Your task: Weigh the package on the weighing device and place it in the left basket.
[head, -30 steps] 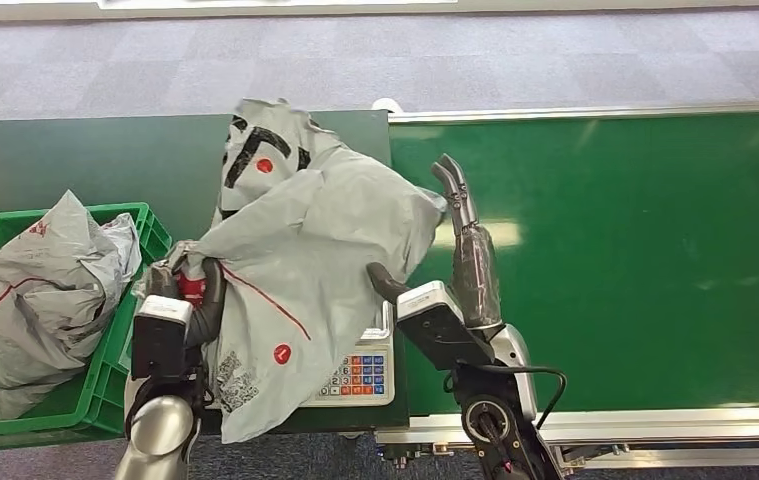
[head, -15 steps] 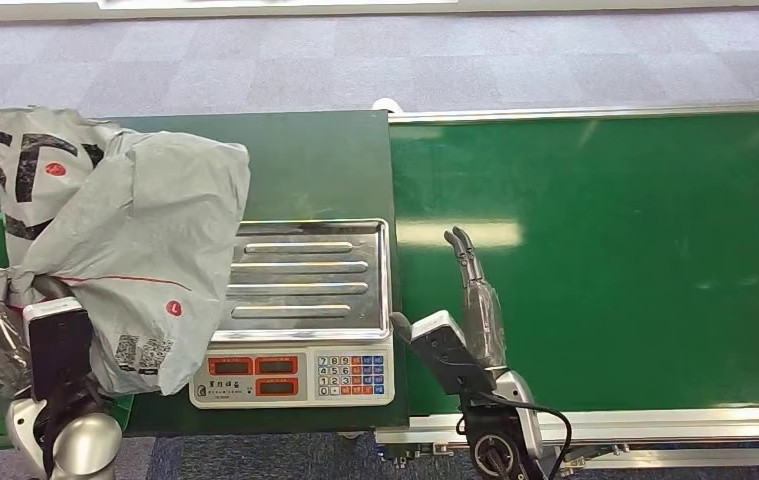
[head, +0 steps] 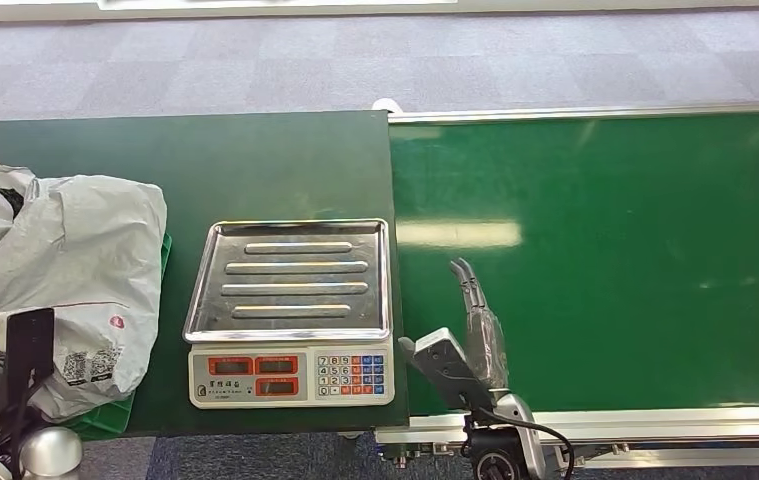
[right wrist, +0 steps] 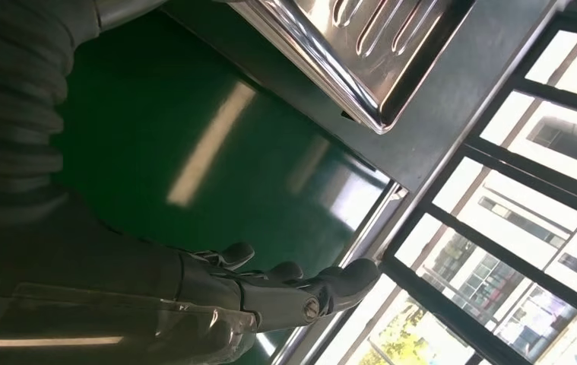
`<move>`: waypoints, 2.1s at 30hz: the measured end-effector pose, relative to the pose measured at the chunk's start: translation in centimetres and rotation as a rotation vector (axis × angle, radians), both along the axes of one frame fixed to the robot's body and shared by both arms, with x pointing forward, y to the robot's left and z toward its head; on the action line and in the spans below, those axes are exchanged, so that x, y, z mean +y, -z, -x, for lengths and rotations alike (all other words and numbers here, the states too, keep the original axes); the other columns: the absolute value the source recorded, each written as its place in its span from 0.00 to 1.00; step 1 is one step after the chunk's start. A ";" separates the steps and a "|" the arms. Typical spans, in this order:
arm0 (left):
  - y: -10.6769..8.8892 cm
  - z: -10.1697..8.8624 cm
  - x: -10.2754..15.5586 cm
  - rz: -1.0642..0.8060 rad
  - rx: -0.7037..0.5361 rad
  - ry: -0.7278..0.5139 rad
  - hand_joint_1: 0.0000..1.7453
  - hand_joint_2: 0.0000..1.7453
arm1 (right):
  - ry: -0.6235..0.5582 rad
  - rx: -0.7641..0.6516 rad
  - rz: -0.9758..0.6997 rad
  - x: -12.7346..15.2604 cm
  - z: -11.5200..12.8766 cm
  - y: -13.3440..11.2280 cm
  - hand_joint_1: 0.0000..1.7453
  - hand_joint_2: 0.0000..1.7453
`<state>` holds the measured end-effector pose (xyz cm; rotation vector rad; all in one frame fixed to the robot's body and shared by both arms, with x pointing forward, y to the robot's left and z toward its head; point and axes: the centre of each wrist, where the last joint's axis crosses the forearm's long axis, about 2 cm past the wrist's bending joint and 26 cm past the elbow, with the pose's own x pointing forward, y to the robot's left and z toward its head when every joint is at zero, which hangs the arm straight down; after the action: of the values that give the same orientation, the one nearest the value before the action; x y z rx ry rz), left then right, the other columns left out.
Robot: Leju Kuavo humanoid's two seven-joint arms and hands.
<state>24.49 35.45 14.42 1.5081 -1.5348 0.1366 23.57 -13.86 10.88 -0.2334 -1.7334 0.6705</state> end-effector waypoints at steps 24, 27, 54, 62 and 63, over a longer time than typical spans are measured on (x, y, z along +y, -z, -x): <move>-0.4 -0.6 -2.2 0.337 -0.464 0.239 0.00 1.00 | -0.008 0.026 0.023 0.0 0.1 0.8 0.00 1.00; -0.9 -0.3 -2.5 0.375 -0.551 0.280 0.00 1.00 | -0.009 0.027 0.024 -0.1 -0.1 0.7 0.00 1.00; -4.4 0.2 -11.0 0.410 -0.488 1.365 0.00 1.00 | -0.043 0.026 0.038 -1.2 -0.8 1.0 0.00 1.00; -2.4 0.0 -14.2 0.555 -0.342 1.482 0.00 1.00 | -0.056 0.032 -0.020 -1.2 -0.7 1.2 0.00 1.00; -2.0 0.0 -14.8 0.571 -0.324 1.491 0.00 1.00 | -0.056 0.034 -0.024 -1.2 -0.7 1.3 0.00 1.00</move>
<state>24.45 20.69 16.47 -0.3077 -2.2340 -0.0689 24.23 -15.10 9.61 -0.1570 -1.7191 0.6902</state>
